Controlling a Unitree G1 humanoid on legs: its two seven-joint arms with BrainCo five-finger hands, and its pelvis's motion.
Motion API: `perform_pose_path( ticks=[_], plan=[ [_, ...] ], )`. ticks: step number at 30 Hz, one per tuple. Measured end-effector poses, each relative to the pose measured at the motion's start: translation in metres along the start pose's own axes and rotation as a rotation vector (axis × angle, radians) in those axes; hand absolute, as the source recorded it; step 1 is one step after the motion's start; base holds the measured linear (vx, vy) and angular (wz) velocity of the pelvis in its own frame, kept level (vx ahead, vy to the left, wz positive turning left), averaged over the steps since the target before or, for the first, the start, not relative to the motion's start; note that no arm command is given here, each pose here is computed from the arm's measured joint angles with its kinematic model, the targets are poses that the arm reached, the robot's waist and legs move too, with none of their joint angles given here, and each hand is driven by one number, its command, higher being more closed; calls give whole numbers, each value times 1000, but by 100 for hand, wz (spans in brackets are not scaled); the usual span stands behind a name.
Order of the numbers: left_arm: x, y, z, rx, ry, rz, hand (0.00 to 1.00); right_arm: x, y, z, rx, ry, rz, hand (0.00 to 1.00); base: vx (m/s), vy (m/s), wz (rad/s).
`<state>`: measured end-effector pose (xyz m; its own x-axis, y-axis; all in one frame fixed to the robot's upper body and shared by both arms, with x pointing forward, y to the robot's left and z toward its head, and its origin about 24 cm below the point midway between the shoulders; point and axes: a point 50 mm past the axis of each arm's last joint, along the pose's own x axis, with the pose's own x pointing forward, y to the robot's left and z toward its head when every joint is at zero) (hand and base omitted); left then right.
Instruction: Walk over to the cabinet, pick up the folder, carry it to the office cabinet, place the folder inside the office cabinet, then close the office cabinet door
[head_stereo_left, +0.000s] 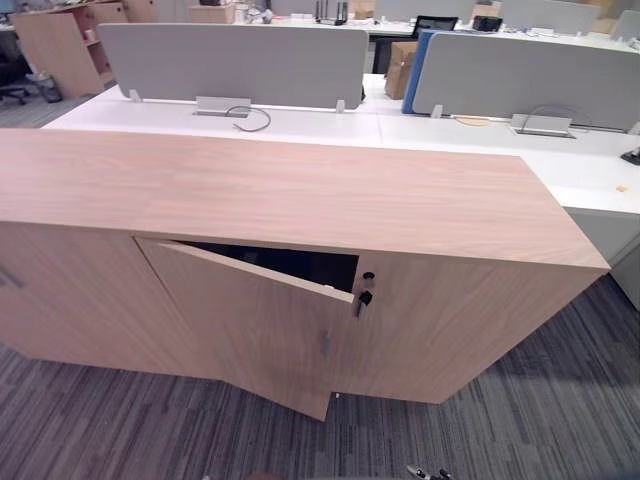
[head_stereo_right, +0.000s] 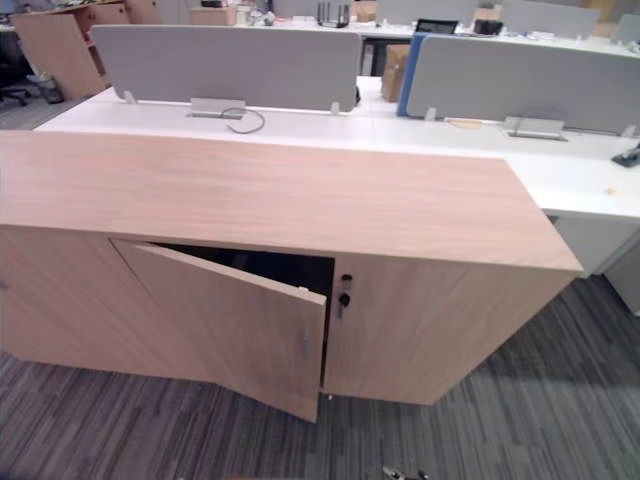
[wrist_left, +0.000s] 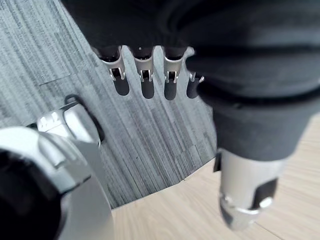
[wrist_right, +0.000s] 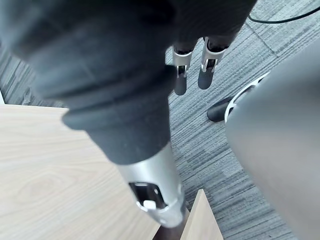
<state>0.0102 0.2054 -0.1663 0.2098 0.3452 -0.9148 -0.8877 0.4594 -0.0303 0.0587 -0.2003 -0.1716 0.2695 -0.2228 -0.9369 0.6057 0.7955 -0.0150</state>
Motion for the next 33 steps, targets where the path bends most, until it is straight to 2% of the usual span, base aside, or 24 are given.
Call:
perform_pose_path(
  ticks=[3, 11, 15, 17, 21, 28, 33],
  plan=[
    [0, 1, -3, -26, 21, -34, 0, 0, -1, -1, 3, 4, 3, 0, 112, 4, -15],
    [1, 0, -2, 10, 22, -46, 0, -1, -3, -6, 1, 16, 0, 0, 100, -2, -6],
    [3, -9, 6, 157, -30, -56, 0, -1, -3, -6, -5, 16, -3, 0, -6, 49, -12],
    [4, -19, 15, 295, -82, -69, 0, -1, -3, -6, -9, 11, -10, 0, -43, 28, -5],
    [5, -28, 21, 425, -108, -109, 0, -1, -2, -6, -13, 13, -16, 0, -67, 18, -2],
    [7, -31, 25, 567, -107, -151, 0, 0, -1, -3, -26, 19, -13, 0, -83, 26, -8],
    [8, -26, 25, 584, -88, -140, 0, 1, 1, -2, -27, 22, -10, 0, -40, 20, -10]
  ],
)
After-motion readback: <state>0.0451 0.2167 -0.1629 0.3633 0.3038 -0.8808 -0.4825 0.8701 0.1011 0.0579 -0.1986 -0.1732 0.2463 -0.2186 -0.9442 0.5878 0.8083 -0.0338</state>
